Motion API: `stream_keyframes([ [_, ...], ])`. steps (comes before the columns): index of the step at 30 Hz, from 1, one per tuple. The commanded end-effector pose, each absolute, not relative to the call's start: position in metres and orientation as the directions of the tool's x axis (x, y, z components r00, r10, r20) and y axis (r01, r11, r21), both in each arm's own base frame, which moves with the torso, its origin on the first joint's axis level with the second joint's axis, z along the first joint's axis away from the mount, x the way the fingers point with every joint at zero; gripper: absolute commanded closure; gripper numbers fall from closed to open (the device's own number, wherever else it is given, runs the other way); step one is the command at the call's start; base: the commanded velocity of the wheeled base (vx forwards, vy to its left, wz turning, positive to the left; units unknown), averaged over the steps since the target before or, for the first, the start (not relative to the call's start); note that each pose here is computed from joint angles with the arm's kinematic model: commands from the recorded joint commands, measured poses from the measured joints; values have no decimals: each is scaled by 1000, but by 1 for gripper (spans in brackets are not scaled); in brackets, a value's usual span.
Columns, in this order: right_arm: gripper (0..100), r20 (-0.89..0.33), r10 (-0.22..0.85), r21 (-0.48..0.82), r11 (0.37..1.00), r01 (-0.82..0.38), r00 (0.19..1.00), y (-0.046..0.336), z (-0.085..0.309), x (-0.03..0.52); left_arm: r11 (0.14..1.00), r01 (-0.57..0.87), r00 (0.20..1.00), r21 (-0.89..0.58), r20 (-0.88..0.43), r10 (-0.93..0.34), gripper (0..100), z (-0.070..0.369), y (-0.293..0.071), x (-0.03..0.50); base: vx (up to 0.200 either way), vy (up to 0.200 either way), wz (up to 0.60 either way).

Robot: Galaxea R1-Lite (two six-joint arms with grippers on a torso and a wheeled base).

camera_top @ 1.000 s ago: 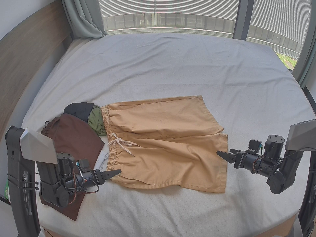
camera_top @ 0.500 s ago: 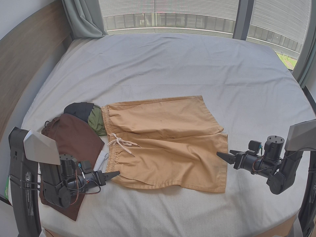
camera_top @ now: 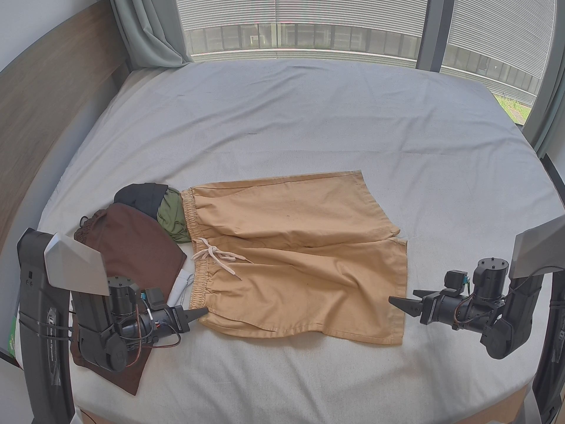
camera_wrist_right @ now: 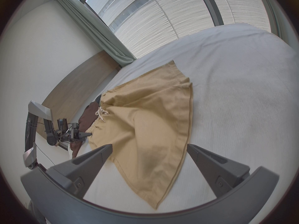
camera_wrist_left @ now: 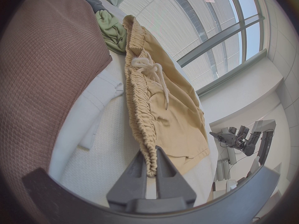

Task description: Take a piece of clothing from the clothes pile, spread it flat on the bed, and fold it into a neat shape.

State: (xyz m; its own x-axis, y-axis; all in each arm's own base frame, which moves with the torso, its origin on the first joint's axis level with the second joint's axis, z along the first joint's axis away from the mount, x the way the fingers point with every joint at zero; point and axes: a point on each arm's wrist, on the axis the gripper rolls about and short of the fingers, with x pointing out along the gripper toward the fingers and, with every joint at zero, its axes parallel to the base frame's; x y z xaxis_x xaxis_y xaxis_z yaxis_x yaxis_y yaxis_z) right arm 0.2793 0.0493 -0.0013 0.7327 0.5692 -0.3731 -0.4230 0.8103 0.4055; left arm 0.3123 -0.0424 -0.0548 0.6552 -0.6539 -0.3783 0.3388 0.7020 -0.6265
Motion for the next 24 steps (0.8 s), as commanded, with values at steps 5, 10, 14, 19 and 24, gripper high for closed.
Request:
stream_keyframes([
  [5, 0, -439, 570, 426, 812, -398, 694, 49, -12, 264, 703, 342, 655, -623, -379, -654, 100, -55, -43, 312, 0, 0, 0],
  [10, 0, -492, 570, 443, 815, -374, 658, 49, -26, 257, 704, 343, 655, -622, -379, -654, 100, -54, -43, 312, 0, 0, 0],
  [14, 0, -508, 573, 452, 813, -367, 643, 49, -32, 256, 703, 343, 654, -623, -379, -655, 100, -55, -43, 312, 0, 0, 0],
  [19, 0, -524, 596, 478, 797, -368, 608, 50, -41, 254, 704, 343, 655, -622, -379, -654, 100, -54, -43, 312, 0, 0, 0],
  [24, 0, -534, 604, 492, 791, -364, 592, 51, -46, 253, 704, 343, 655, -622, -379, -654, 100, -55, -43, 312, 0, 0, 0],
])
